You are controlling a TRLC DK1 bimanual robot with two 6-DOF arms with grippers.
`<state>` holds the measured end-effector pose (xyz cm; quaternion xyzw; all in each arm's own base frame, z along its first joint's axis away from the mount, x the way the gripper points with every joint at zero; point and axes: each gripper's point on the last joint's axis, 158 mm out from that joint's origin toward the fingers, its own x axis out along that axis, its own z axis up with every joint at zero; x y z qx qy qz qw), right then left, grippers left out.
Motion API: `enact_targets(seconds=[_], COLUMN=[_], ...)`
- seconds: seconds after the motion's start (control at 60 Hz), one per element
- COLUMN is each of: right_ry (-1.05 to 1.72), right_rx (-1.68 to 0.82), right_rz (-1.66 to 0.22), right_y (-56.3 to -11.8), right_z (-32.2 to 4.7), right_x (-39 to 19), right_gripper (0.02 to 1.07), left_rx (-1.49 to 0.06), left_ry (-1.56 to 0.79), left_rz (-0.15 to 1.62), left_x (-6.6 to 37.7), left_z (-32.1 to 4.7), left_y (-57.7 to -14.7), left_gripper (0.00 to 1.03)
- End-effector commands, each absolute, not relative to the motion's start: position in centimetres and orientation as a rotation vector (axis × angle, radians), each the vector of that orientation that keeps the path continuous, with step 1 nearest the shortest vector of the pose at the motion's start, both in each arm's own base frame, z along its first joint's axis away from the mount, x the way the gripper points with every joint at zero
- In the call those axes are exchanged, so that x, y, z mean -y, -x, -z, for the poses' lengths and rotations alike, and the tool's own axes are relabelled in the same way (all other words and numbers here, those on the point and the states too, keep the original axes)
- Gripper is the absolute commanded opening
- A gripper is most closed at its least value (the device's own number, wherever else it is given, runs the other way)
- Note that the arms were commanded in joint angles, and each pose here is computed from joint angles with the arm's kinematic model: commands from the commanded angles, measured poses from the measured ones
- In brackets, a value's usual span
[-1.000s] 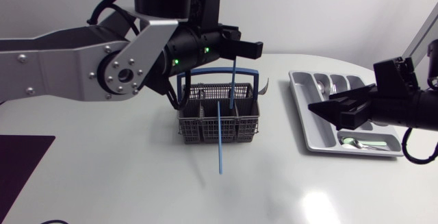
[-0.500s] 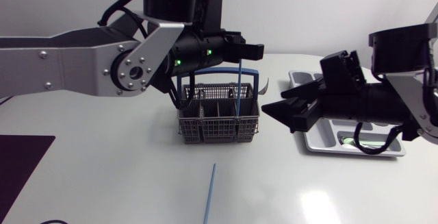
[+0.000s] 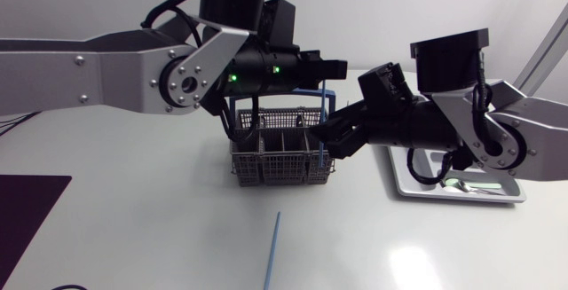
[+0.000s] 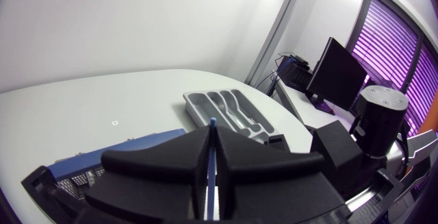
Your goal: Unload the cutlery basket into the drawer organizer.
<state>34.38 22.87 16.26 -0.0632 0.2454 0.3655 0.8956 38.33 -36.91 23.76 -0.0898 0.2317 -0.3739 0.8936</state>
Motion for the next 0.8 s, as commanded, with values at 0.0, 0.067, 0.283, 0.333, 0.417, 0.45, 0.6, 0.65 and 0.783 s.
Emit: enact_targets(seconds=[0.0,0.067,0.283,0.333,0.417,0.45,0.6,0.65,0.783], right_ry=[0.113,0.113,0.096,0.096,0.095,0.094,0.087,0.089,0.089], right_rx=[-0.509,-0.512,-0.517,-0.52,-0.524,-0.528,-0.542,-0.543,-0.552], right_rz=[-0.745,-0.745,-0.746,-0.748,-0.753,-0.752,-0.751,-0.751,-0.749], right_y=[-35.1,-35.3,-35.0,-34.9,-34.7,-34.6,-33.9,-33.7,-32.8], right_z=[-16.4,-16.3,-16.0,-15.9,-15.8,-15.7,-15.2,-15.2,-14.9], right_x=[-23.3,-23.3,-23.3,-23.4,-23.5,-23.4,-23.2,-23.1,-22.5], right_gripper=[0.47,0.34,0.1,0.09,0.08,0.08,0.08,0.08,0.08], left_rx=[-0.48,-0.478,-0.477,-0.474,-0.468,-0.465,-0.422,-0.398,-0.34], left_ry=[0.223,0.224,0.224,0.224,0.223,0.221,0.225,0.221,0.218], left_rz=[0.778,0.782,0.792,0.794,0.797,0.802,0.831,0.835,0.821], left_x=[37.1,37.1,37.2,37.2,37.2,37.2,37.3,37.3,36.1], left_z=[-24.7,-24.9,-25.0,-25.1,-25.4,-25.5,-27.7,-29.0,-32.6], left_y=[-38.9,-38.8,-38.7,-38.6,-38.6,-38.5,-38.3,-38.5,-39.2], left_gripper=[0.04,0.04,0.04,0.04,0.09,0.11,0.3,0.39,0.49])
